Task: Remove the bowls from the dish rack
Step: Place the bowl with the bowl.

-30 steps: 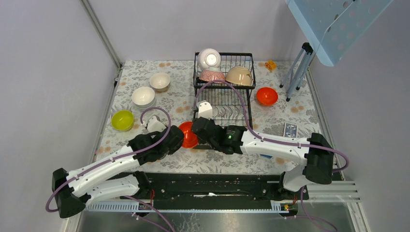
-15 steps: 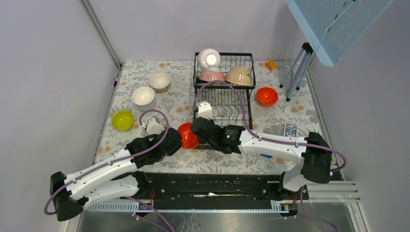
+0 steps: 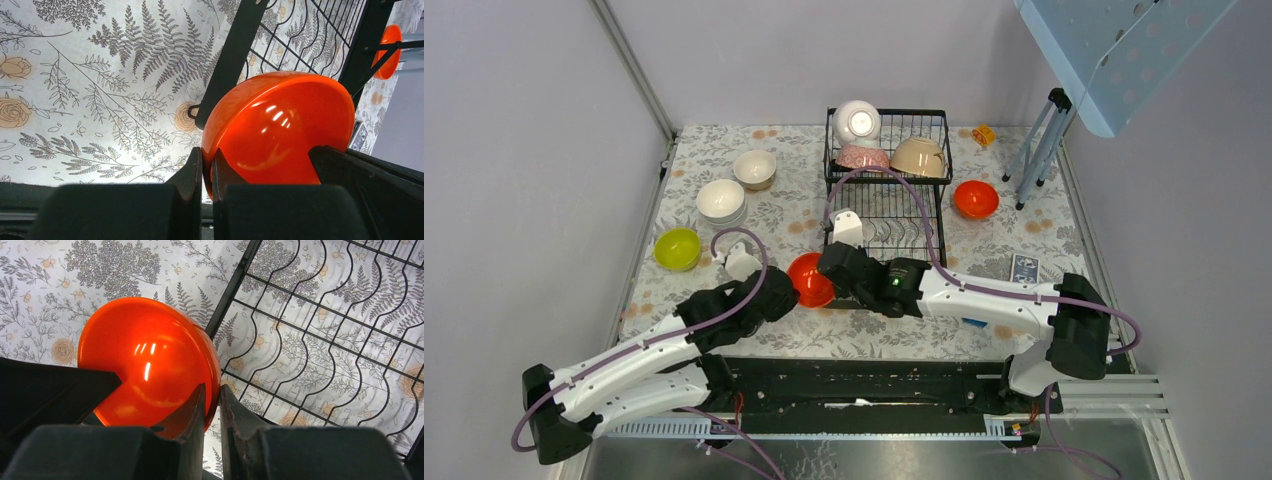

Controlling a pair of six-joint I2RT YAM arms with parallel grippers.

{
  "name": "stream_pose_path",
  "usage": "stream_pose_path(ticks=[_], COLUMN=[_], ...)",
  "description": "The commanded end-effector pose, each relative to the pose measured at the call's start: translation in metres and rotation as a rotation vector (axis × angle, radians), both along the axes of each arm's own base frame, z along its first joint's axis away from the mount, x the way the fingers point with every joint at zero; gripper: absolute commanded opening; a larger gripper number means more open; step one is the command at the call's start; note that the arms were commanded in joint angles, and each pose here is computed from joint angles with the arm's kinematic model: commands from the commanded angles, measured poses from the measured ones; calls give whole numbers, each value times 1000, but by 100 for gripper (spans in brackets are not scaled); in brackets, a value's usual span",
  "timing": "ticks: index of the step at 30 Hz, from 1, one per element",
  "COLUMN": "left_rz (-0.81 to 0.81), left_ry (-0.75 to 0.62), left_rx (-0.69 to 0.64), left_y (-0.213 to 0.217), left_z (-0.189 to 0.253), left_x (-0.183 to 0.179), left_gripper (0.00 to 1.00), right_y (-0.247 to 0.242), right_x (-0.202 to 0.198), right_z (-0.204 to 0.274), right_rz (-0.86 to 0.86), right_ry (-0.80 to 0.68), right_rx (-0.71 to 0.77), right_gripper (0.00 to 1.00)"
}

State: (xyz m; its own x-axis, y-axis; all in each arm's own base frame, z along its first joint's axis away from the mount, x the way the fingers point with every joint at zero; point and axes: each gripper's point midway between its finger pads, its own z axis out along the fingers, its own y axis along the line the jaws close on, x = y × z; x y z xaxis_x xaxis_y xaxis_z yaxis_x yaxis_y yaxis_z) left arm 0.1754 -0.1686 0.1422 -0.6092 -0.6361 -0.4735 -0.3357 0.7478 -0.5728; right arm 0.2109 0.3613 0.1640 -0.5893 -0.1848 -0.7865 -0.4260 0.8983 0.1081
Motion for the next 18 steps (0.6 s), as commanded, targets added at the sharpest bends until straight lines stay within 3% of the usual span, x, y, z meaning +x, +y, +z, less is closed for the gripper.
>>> stream_pose_path(ticks=[1,6,10,18], left_rz=[-30,30,62,154], left_ry=[-86,-52,-30,-14], left_rx=[-146,-93,-60,36], left_y=[-25,-16,-12,9], left_z=[44,45,39,29], left_x=[10,13,14,17], left_gripper=[0,0,0,0], right_y=[4,4,5,5], right_x=[2,4,5,5], right_z=[5,10,13,24], right_rz=[9,3,-5,-10], right_ry=[3,-5,-7,-12], right_rx=[-21,-29,-30,-13], right_gripper=[11,31,42,50])
